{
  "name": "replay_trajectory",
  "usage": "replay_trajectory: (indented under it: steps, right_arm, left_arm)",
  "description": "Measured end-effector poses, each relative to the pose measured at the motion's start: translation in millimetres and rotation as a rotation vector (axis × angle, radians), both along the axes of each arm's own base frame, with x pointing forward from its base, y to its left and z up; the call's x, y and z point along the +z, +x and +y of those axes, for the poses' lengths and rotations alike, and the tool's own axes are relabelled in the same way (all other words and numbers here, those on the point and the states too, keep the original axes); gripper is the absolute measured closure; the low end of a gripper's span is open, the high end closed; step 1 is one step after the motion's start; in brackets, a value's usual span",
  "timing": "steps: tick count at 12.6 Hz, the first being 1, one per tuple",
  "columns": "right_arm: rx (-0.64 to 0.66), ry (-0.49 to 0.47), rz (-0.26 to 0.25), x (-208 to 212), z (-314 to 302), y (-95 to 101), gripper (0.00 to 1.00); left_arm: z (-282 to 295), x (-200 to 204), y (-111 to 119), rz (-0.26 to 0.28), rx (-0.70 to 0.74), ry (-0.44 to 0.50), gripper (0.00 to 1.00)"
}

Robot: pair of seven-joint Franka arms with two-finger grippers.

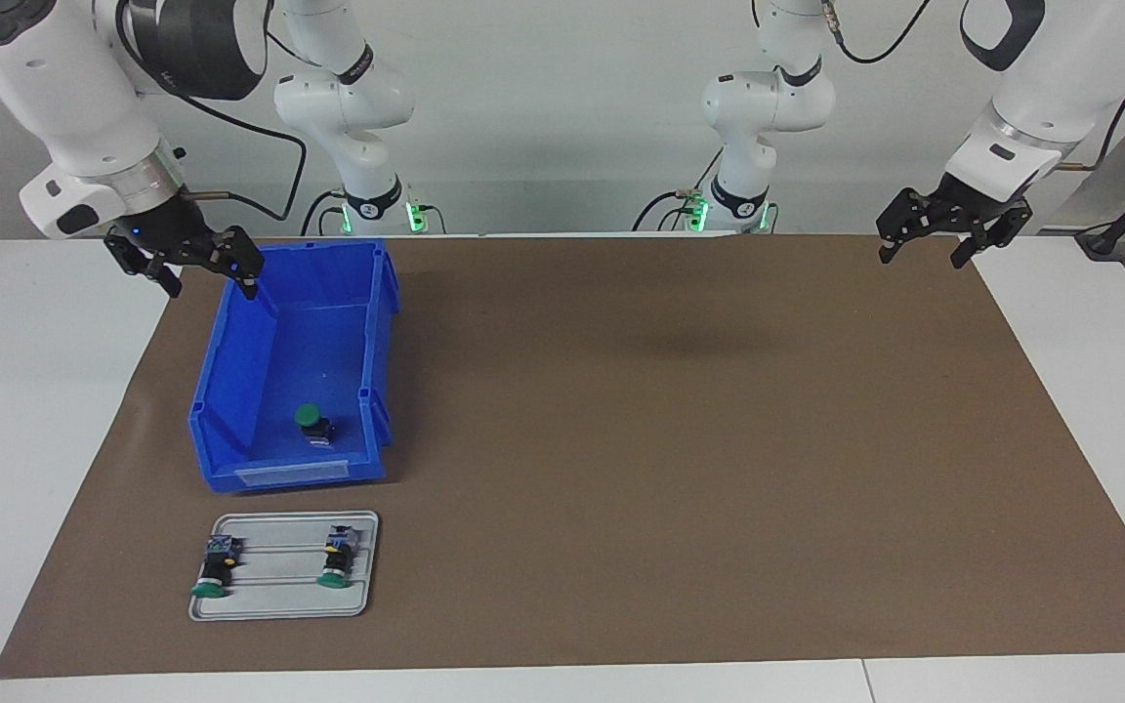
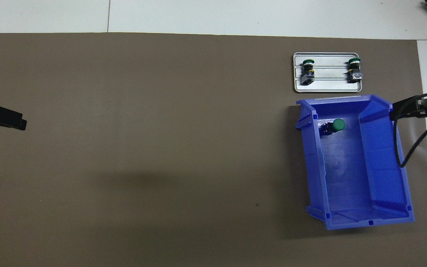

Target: Place and press button with both arms

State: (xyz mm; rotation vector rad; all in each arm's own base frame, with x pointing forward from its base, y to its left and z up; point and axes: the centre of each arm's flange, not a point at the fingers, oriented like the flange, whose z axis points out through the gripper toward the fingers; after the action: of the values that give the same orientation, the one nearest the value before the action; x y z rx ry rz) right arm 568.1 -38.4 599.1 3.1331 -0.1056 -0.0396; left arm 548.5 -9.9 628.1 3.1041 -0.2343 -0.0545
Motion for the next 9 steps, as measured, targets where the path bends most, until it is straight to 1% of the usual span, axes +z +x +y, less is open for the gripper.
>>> replay_trajectory:
  steps: [9]
  right_arm:
    - [0.029,0.001,0.001,-1,14,0.4,0.0]
  left_arm:
    - [0,0,0,0.0,0.0,0.0,0.0]
